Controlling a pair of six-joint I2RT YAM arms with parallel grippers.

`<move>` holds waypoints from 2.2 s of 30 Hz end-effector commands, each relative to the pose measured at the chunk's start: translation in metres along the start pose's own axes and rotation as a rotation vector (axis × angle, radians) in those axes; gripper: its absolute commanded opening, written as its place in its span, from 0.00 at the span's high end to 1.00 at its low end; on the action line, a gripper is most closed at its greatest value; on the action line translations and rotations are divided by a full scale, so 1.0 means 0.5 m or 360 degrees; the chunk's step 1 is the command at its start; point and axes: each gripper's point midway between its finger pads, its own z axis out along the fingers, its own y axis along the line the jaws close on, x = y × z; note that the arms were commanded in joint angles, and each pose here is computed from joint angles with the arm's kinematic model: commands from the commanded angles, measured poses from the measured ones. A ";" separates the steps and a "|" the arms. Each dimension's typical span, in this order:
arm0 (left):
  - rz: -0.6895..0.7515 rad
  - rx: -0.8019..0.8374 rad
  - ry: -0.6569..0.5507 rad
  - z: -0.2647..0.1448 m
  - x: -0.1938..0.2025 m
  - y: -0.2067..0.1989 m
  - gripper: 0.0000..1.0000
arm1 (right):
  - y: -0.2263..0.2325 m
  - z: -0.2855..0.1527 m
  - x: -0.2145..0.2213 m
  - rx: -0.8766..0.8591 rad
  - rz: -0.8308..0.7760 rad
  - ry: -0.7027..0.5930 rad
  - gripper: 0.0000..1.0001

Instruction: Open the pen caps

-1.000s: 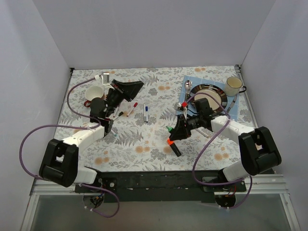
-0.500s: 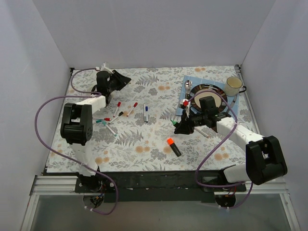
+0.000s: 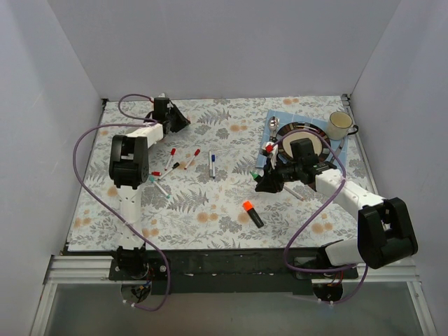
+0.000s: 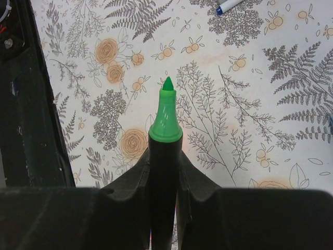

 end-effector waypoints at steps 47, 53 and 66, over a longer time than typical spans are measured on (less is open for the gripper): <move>0.0245 0.0576 -0.0269 -0.689 0.176 -0.130 0.02 | -0.199 -0.129 0.218 0.0820 0.0055 0.0791 0.76; 0.0169 0.0622 -0.0228 -0.700 0.200 -0.128 0.02 | -0.200 -0.130 0.222 0.0824 0.0058 0.0804 0.64; 0.0059 0.0768 -0.0018 -0.720 0.255 -0.154 0.02 | -0.197 -0.146 0.189 0.0867 -0.0003 0.0736 0.53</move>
